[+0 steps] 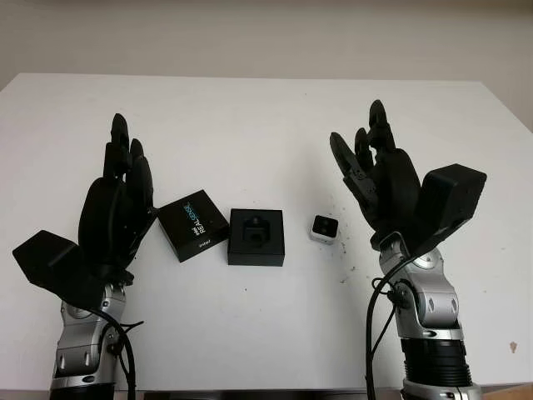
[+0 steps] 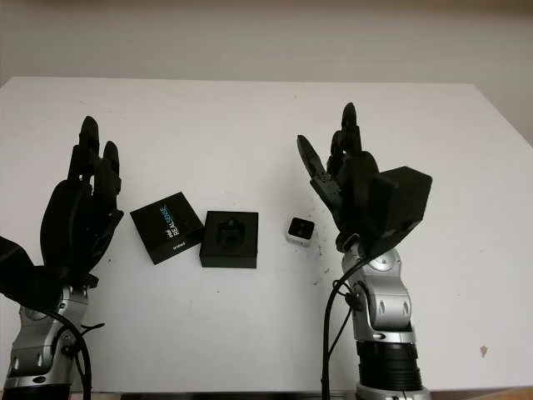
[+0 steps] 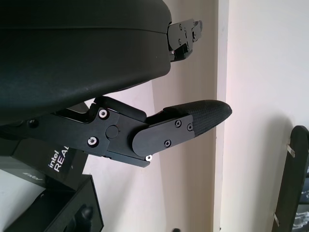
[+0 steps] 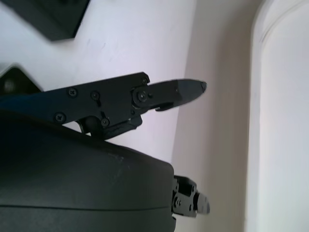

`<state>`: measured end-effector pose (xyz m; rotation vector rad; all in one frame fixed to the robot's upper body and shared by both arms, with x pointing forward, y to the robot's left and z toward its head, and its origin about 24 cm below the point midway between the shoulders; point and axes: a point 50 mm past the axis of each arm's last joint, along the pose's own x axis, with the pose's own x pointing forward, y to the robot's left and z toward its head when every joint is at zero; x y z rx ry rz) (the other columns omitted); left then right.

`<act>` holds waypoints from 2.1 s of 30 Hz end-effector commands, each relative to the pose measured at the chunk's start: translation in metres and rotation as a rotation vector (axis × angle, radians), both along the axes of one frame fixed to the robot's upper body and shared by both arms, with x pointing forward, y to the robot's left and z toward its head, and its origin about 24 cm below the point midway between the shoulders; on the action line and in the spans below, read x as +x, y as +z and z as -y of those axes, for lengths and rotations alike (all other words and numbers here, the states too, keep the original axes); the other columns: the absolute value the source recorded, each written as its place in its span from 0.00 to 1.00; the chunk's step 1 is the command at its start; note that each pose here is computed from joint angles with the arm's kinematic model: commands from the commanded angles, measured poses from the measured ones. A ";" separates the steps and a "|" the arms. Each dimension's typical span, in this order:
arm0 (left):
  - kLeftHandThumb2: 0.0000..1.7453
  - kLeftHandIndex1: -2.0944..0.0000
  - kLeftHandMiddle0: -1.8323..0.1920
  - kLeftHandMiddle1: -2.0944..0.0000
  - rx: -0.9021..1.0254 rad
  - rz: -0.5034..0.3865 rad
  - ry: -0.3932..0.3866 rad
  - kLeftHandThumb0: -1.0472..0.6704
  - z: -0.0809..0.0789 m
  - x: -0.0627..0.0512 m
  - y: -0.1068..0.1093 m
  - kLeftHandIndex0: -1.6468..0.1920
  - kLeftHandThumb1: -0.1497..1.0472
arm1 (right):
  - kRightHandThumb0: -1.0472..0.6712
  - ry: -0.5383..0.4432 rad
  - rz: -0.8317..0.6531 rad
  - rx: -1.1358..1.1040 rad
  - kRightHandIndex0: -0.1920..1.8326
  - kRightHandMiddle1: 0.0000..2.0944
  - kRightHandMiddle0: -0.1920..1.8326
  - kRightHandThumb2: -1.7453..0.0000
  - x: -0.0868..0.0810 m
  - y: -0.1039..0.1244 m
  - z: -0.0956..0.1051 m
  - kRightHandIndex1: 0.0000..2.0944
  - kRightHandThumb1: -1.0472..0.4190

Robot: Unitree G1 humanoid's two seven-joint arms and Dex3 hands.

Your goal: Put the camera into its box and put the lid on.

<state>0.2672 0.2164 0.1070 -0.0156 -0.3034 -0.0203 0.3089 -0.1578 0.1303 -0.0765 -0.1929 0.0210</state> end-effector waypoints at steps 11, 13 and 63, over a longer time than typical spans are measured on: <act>0.39 1.00 1.00 1.00 0.006 0.013 -0.004 0.21 0.003 0.000 0.001 1.00 1.00 | 0.28 -0.007 0.070 -0.627 0.21 0.08 0.20 0.97 -0.021 0.017 0.021 0.08 0.14; 0.39 1.00 1.00 1.00 0.006 0.017 -0.004 0.21 0.003 0.000 0.002 1.00 1.00 | 0.25 0.006 0.057 -0.740 0.22 0.06 0.22 0.97 -0.025 0.017 0.023 0.07 0.13; 0.35 1.00 1.00 1.00 0.011 0.007 0.002 0.21 0.002 0.000 0.002 1.00 1.00 | 0.28 -0.036 -0.067 -1.180 0.07 0.35 0.24 0.97 -0.031 -0.007 0.008 0.73 0.15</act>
